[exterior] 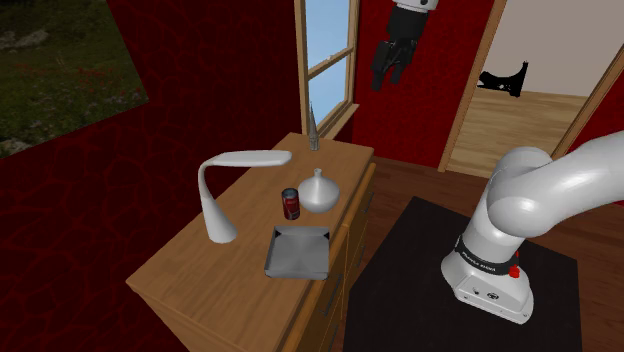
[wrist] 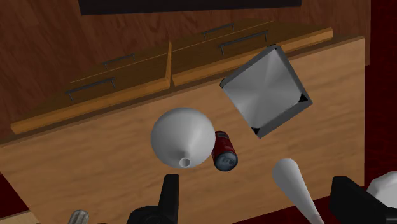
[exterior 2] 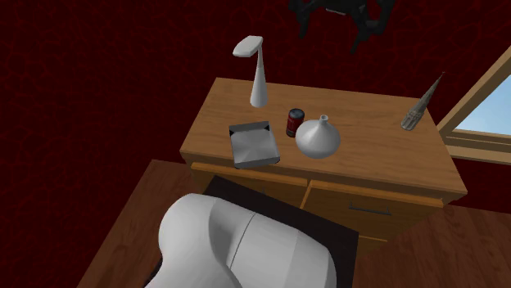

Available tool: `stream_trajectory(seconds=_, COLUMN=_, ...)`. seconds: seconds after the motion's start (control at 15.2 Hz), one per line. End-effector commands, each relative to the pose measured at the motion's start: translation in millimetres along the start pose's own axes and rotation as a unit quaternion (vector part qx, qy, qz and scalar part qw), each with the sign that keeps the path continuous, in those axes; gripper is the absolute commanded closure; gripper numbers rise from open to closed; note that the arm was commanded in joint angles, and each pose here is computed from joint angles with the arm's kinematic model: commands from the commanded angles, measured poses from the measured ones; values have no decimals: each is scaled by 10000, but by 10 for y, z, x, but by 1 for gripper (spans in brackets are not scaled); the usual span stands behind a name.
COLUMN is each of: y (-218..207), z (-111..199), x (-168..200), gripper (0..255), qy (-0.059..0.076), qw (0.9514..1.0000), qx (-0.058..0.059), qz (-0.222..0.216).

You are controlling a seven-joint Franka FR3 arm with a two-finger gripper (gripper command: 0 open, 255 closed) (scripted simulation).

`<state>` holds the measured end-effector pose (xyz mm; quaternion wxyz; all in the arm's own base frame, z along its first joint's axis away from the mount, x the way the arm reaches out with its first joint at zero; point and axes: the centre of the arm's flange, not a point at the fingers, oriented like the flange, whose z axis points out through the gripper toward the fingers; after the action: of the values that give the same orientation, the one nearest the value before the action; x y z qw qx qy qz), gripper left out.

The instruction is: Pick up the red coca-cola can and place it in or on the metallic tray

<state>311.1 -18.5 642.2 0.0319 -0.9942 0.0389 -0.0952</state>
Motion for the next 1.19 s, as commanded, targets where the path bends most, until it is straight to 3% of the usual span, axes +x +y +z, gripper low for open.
stream_trajectory(seconds=0.0, y=0, z=0, x=0, gripper=0, qy=0, qw=10000, qx=0, qz=0)
stream_trajectory(seconds=1.12, y=-327, z=1991, x=1128, gripper=0, qy=-403, qw=9988, qx=-113, qz=-255)
